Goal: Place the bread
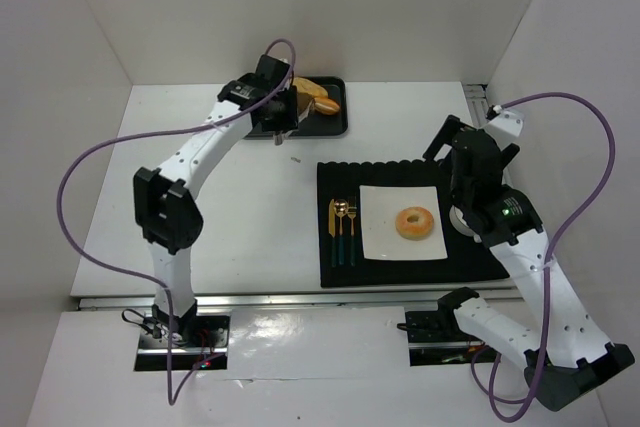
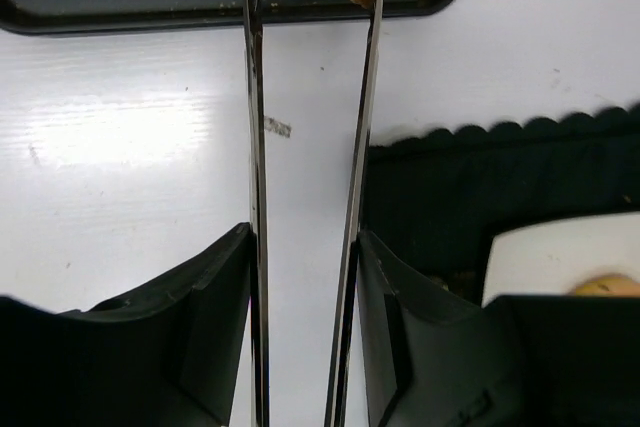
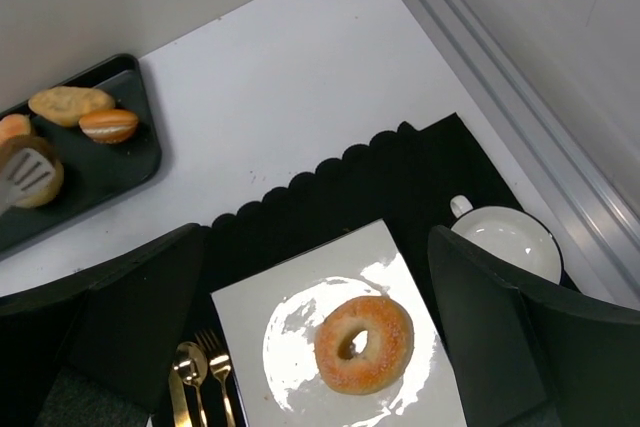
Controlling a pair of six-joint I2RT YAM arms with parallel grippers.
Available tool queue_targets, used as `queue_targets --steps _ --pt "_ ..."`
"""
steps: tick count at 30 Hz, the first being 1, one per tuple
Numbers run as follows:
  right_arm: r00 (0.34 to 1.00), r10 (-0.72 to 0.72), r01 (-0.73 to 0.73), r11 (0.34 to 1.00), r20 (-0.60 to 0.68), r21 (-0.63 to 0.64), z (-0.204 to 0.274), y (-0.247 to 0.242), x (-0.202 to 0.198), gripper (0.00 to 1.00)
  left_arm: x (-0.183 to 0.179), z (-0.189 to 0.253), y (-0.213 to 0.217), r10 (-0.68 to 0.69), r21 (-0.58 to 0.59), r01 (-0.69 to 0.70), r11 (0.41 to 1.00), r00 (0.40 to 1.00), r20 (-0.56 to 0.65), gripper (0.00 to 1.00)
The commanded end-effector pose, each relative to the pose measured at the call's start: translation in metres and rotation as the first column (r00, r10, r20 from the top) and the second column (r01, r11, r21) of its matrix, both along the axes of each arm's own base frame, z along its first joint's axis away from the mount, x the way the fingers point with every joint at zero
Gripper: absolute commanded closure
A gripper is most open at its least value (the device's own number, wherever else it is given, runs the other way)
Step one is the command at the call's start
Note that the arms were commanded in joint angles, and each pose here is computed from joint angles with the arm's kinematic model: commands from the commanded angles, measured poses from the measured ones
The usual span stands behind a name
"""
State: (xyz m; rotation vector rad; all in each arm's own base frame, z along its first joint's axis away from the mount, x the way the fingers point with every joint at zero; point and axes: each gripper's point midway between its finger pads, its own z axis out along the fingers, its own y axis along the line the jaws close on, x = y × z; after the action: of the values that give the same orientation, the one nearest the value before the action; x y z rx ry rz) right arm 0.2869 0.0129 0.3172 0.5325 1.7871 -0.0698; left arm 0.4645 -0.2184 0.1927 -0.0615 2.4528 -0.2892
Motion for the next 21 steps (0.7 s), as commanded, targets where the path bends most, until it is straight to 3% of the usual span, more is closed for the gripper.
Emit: queue_targets --steps 1,5,8,9,14,21 --pt "0.999 0.011 -0.012 1.000 0.048 0.023 0.008 0.005 0.005 0.00 -0.034 0.077 -0.007 -0.050 -0.041 0.057 0.998 0.987 0.154 0.80" --pt "0.999 -0.014 0.013 1.000 0.047 0.008 0.009 -0.001 0.005 0.00 -0.097 0.055 -0.045 -0.270 -0.024 0.274 0.962 0.958 0.092 0.80" --pt "0.998 -0.020 0.020 1.000 0.055 0.001 0.014 -0.003 0.004 0.00 -0.145 0.051 -0.077 -0.428 -0.071 0.434 0.898 0.899 0.090 0.83" --pt "0.998 -0.020 0.020 1.000 0.064 0.005 0.016 -0.004 0.002 0.00 -0.160 0.032 -0.078 -0.438 -0.074 0.441 0.895 0.898 0.048 0.85" --pt "0.997 -0.023 0.022 1.000 0.072 0.016 0.020 -0.005 -0.001 0.00 -0.217 0.018 -0.119 -0.560 -0.160 0.561 0.812 0.827 0.054 0.85" --pt "0.997 -0.005 0.003 1.000 0.078 0.025 0.023 -0.003 -0.003 0.00 -0.236 -0.004 -0.132 -0.610 -0.160 0.601 0.783 0.792 -0.012 0.82"
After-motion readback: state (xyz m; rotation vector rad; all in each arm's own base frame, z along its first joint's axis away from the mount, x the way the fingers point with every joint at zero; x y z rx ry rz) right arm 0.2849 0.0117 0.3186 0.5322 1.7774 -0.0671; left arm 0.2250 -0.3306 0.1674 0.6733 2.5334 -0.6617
